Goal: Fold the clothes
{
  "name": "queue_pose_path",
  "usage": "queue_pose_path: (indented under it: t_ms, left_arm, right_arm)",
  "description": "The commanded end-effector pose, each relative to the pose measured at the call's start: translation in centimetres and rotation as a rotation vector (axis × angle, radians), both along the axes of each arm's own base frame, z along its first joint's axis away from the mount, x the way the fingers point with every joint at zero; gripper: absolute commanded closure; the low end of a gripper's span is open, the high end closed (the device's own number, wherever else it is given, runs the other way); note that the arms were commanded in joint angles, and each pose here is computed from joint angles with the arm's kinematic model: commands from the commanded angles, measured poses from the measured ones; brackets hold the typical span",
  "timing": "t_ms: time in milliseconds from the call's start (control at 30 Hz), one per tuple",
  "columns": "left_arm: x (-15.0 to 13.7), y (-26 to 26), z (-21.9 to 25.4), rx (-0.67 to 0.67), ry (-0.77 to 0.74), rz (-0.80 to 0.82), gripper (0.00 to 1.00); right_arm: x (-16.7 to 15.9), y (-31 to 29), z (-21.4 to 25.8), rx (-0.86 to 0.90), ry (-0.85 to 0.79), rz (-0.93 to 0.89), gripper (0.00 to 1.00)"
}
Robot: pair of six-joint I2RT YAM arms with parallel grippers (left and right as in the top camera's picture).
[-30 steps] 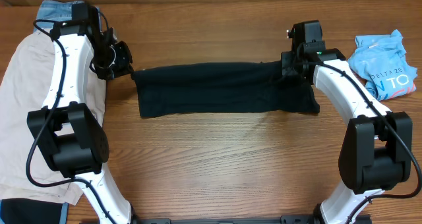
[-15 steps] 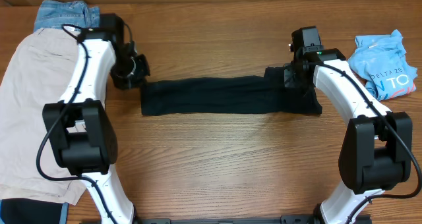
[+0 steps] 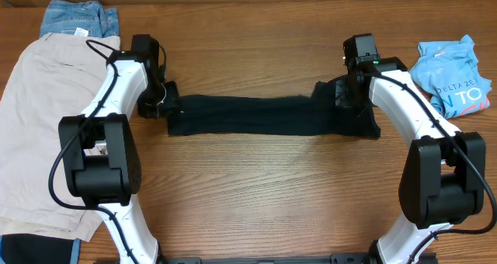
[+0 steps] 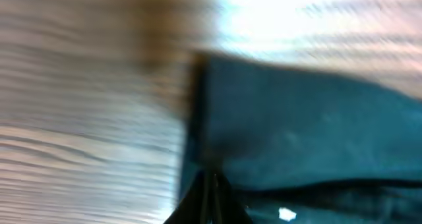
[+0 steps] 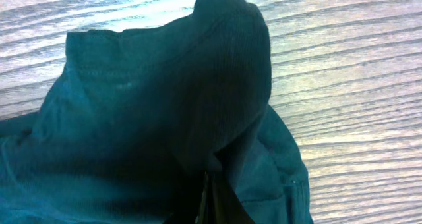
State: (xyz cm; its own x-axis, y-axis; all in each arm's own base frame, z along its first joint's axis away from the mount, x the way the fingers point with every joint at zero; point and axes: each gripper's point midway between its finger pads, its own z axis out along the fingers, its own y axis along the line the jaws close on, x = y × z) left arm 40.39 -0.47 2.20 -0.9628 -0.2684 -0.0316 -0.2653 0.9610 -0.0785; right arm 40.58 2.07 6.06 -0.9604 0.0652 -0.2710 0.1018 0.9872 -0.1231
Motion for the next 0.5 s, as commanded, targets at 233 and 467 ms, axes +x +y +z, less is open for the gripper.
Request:
queue_pose_path:
  t_ms: [233,467]
  left_arm:
    - [2.7,2.7,0.9,0.094,-0.125,0.070,0.96]
    - [2.8,2.4,0.8,0.080,-0.129,0.090,0.96]
  right_arm:
    - [0.8,-0.2,2.3,0.003,-0.063,-0.018,0.96]
    - [0.1,-0.2,2.1,0.003,-0.035,-0.023,0.96]
